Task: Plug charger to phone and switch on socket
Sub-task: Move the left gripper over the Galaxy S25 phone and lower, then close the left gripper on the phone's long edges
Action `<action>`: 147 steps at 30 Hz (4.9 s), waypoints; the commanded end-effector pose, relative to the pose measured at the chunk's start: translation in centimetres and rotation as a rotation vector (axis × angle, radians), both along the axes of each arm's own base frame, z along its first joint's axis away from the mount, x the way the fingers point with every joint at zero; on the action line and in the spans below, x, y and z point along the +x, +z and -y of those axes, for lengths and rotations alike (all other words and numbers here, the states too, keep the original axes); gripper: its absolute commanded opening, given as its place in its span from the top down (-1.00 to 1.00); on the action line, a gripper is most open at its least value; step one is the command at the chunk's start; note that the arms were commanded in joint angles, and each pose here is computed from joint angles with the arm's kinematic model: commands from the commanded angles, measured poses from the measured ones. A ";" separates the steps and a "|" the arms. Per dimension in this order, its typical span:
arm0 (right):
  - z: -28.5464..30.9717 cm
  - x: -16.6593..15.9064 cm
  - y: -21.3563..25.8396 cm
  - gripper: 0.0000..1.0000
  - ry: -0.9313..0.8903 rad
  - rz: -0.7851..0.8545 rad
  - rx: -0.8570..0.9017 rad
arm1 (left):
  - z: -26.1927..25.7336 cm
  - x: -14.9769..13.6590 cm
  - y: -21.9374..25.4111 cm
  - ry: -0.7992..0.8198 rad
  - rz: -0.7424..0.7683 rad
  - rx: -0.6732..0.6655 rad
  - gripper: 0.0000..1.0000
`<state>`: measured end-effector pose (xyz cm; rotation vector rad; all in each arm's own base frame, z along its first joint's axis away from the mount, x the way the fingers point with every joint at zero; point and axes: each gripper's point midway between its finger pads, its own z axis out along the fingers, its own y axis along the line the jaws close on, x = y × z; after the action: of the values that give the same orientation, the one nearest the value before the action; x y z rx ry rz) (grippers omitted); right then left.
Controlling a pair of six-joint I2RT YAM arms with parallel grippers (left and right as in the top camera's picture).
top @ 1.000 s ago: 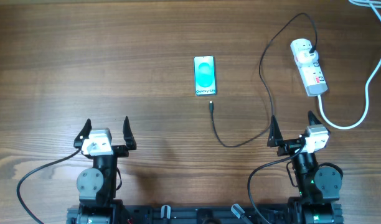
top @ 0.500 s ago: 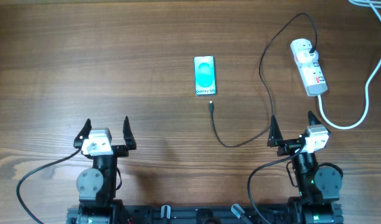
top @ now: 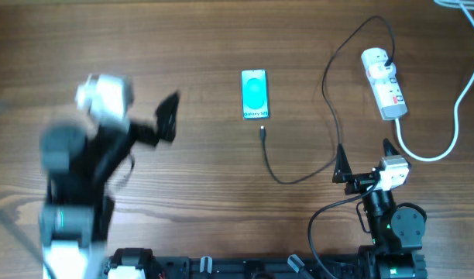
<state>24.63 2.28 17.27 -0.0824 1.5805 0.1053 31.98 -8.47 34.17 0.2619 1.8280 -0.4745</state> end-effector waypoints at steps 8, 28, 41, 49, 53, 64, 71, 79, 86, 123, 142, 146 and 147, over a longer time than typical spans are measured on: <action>0.0 0.0 0.1 -0.99 -0.005 0.006 0.013 | 1.9 12.9 -4.0 0.175 -0.590 -0.037 -0.99; 0.0 0.0 0.1 -0.99 -0.005 0.006 0.012 | 14.9 15.0 -18.2 0.380 -0.837 0.074 -1.00; 0.0 0.0 0.1 -0.99 -0.005 0.006 0.012 | 18.6 14.0 -27.4 0.317 -0.904 0.269 -1.00; 0.0 0.0 0.1 -0.99 -0.005 0.006 0.012 | 19.0 13.0 -32.1 0.289 -0.998 0.313 -1.00; 0.0 0.0 0.1 -0.99 -0.005 0.006 0.013 | 19.4 12.2 -34.0 0.215 -1.037 0.359 -1.00; 0.0 0.0 0.1 -0.99 -0.005 0.006 0.012 | 19.0 11.6 -34.5 0.221 -1.062 0.379 -0.93; 0.0 0.0 0.1 -0.99 -0.005 0.006 0.012 | 18.8 11.4 -35.3 0.225 -1.077 0.390 -0.79; 0.0 0.0 0.1 -0.99 -0.005 0.006 0.013 | 18.4 10.8 -36.7 0.230 -1.109 0.416 -0.84; 0.0 0.0 0.1 -0.99 -0.005 0.006 0.013 | 18.0 10.2 -37.7 0.236 -1.140 0.440 -0.80; 0.0 0.0 0.1 -1.00 -0.005 0.006 0.012 | 19.0 12.7 -31.4 0.273 -1.032 0.334 -0.99; 0.0 0.0 0.1 -0.99 -0.005 0.006 0.013 | 17.7 12.0 -35.8 0.300 -1.108 0.388 -0.90; 0.0 0.0 0.1 -0.99 -0.005 0.006 0.012 | 17.7 11.9 -36.0 0.298 -1.113 0.387 -0.74; 0.0 0.0 0.1 -0.99 -0.005 0.006 0.012 | 17.7 11.9 -36.0 0.298 -1.112 0.387 -0.72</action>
<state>24.62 2.26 17.30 -0.0818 1.5793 0.1047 44.21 -26.71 0.19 -0.0297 2.9523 -0.0271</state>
